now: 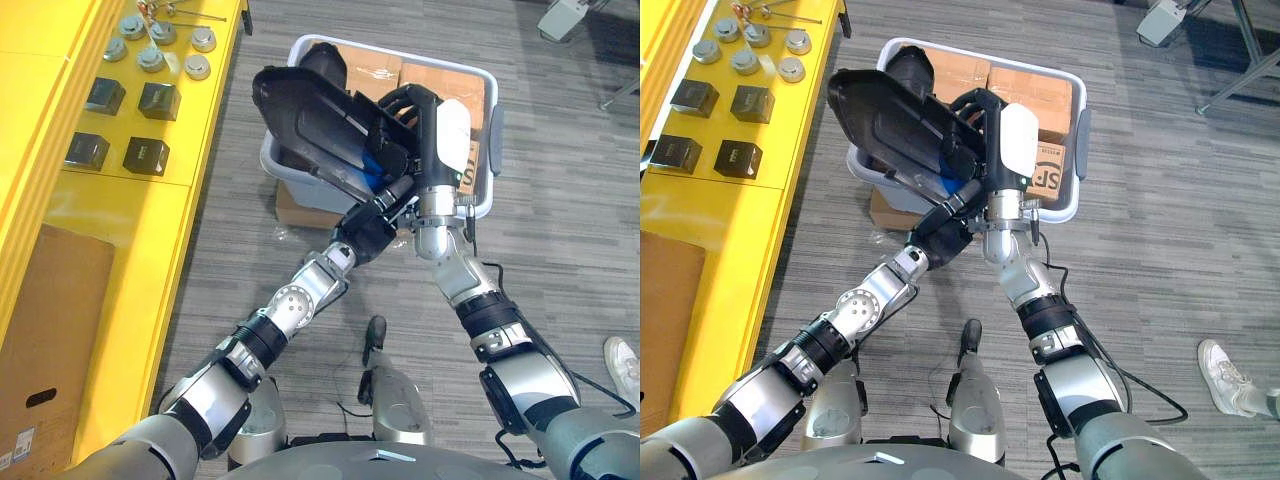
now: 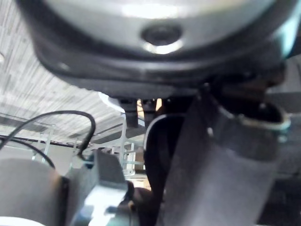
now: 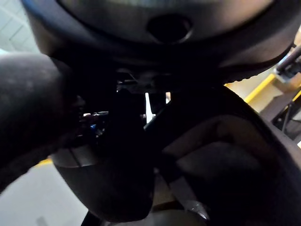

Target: Walk over and take three plastic housings, then place them on the shelf

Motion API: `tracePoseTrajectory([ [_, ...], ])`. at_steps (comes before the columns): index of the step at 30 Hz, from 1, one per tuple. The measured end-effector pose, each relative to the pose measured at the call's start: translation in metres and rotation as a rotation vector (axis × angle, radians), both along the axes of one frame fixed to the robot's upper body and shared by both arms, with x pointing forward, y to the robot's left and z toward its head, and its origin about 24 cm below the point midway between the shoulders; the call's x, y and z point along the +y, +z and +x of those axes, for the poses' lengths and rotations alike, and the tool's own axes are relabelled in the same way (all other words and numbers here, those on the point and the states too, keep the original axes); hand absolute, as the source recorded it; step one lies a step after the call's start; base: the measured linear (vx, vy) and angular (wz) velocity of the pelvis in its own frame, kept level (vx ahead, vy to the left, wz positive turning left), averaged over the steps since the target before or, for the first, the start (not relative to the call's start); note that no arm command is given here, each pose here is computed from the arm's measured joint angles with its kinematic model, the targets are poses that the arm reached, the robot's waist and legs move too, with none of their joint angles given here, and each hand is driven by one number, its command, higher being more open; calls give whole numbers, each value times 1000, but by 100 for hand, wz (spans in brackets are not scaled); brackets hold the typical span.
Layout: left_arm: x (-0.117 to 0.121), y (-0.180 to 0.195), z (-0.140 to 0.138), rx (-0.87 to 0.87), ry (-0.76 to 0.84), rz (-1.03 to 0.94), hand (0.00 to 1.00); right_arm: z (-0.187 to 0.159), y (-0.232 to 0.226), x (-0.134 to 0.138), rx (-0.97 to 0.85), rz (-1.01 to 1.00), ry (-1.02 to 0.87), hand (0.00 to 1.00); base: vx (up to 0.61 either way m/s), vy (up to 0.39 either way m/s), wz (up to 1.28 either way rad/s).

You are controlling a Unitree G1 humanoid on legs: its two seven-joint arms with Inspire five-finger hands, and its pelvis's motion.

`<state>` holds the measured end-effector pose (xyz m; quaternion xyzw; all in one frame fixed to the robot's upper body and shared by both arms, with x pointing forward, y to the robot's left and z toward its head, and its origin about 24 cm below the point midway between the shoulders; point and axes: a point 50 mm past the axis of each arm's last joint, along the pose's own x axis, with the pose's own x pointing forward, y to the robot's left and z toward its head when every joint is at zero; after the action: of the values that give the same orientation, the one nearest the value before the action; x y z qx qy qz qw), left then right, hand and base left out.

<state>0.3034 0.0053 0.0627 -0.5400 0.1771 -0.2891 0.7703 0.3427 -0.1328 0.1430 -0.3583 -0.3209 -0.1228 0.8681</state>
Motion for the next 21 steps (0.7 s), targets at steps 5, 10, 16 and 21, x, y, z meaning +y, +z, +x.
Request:
tracePoseTrajectory([
  [5,1,-4,-2,15,14,24,0,-1,-1,3,-11,-32,7,0,1,-5,-1],
  [10,2,-5,-3,17,19,22,0,-1,-1,6,-6,-21,20,0,0,0,0],
  [16,5,-14,-8,32,26,21,0,-5,-11,9,25,-22,36,0,0,0,0],
  [21,6,-16,-9,-8,33,77,0,-10,-18,6,36,-16,37,0,0,0,0],
])
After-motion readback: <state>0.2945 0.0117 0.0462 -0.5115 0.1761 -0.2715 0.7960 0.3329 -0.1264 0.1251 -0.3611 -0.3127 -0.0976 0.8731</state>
